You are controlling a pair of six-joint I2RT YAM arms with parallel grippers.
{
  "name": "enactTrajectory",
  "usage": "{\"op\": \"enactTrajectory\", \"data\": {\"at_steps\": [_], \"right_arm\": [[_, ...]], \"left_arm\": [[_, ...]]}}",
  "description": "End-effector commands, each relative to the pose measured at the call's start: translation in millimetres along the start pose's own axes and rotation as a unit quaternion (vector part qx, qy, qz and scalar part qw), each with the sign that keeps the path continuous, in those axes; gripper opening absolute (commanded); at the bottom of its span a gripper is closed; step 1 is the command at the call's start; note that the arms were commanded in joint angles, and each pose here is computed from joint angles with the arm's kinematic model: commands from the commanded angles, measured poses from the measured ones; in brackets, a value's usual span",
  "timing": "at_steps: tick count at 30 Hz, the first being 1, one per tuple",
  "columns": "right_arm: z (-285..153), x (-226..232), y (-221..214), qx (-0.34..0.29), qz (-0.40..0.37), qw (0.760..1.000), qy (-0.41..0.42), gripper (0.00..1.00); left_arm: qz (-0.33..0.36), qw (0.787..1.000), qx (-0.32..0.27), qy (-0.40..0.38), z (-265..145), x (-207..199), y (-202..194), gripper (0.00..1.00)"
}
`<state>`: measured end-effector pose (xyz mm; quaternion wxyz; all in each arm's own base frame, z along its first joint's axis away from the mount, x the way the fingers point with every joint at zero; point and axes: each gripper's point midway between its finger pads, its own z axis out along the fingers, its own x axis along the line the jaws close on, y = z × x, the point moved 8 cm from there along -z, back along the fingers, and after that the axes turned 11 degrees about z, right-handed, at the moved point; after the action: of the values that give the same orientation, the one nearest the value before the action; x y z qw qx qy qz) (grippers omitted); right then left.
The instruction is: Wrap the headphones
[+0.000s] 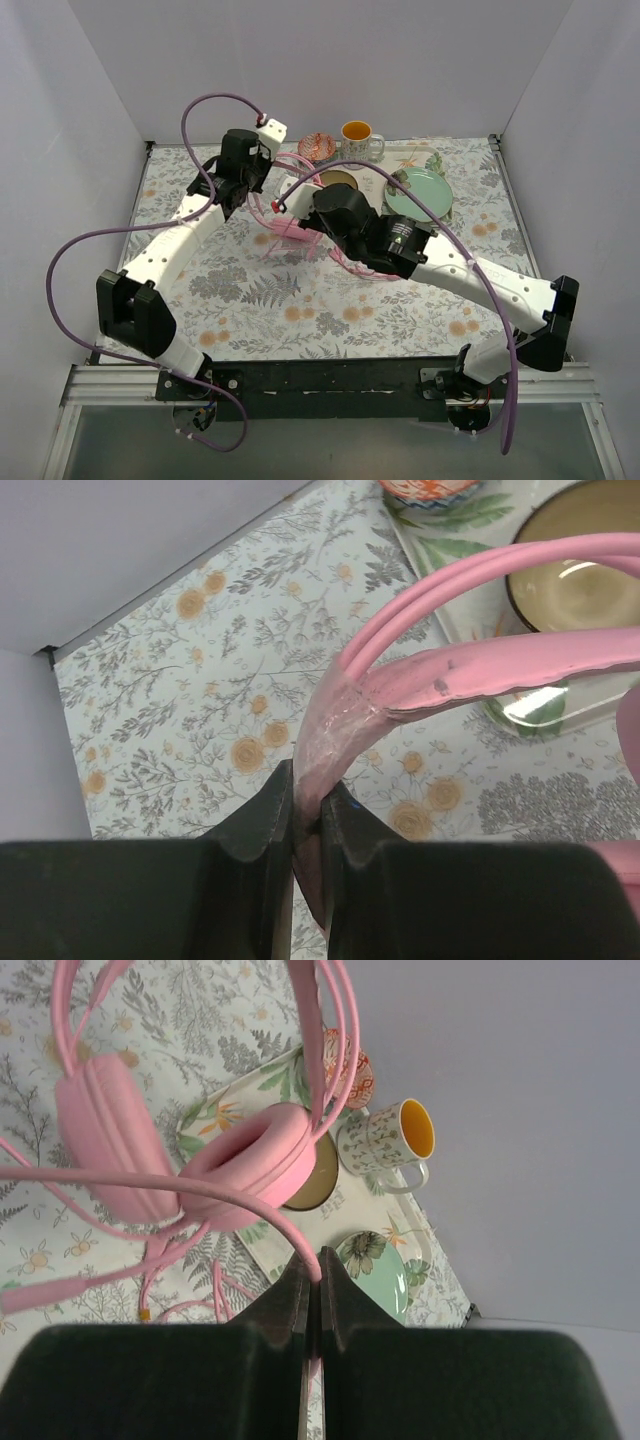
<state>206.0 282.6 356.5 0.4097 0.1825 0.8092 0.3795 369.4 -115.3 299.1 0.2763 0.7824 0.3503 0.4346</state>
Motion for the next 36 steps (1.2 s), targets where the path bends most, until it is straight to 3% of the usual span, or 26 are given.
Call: {"op": "enactTrajectory", "data": {"at_steps": [1, 4, 9, 15, 21, 27, 31, 36], "right_arm": [[-0.7, -14.0, 24.6, -0.026, 0.011, 0.999, -0.031, 0.01], [2.1, -16.5, 37.7, -0.034, 0.013, 0.999, -0.031, 0.01], [16.1, -42.4, 37.1, -0.011, 0.031, 0.994, -0.101, 0.01], [44.0, -115.9, 5.5, -0.002, 0.123, 0.984, -0.129, 0.01], [56.7, -151.5, -5.2, 0.000, 0.148, 0.977, -0.155, 0.01], [70.7, -167.0, -19.0, 0.011, 0.168, 0.975, -0.146, 0.01], [85.5, -170.9, -46.4, 0.051, 0.190, 0.971, -0.135, 0.01], [86.6, -174.5, -69.0, 0.011, 0.246, 0.966, -0.081, 0.01]], "left_arm": [[0.004, 0.999, -0.049, -0.009, -21.9, -4.9, 22.3, 0.00], [0.013, 0.999, -0.043, -0.017, -20.5, -11.6, 20.3, 0.00], [0.013, 0.995, -0.050, -0.086, -30.0, -28.5, 17.3, 0.00], [0.002, 0.991, -0.037, -0.130, -41.2, -37.3, 11.2, 0.00], [0.001, 0.988, -0.038, -0.149, -46.6, -40.8, 12.3, 0.00], [-0.008, 0.982, -0.045, -0.186, -54.1, -44.9, 17.3, 0.00], [-0.049, 0.969, -0.063, -0.232, -71.7, -46.3, 32.3, 0.00], [-0.094, 0.949, -0.098, -0.285, -102.2, -38.3, 60.0, 0.00]]}}
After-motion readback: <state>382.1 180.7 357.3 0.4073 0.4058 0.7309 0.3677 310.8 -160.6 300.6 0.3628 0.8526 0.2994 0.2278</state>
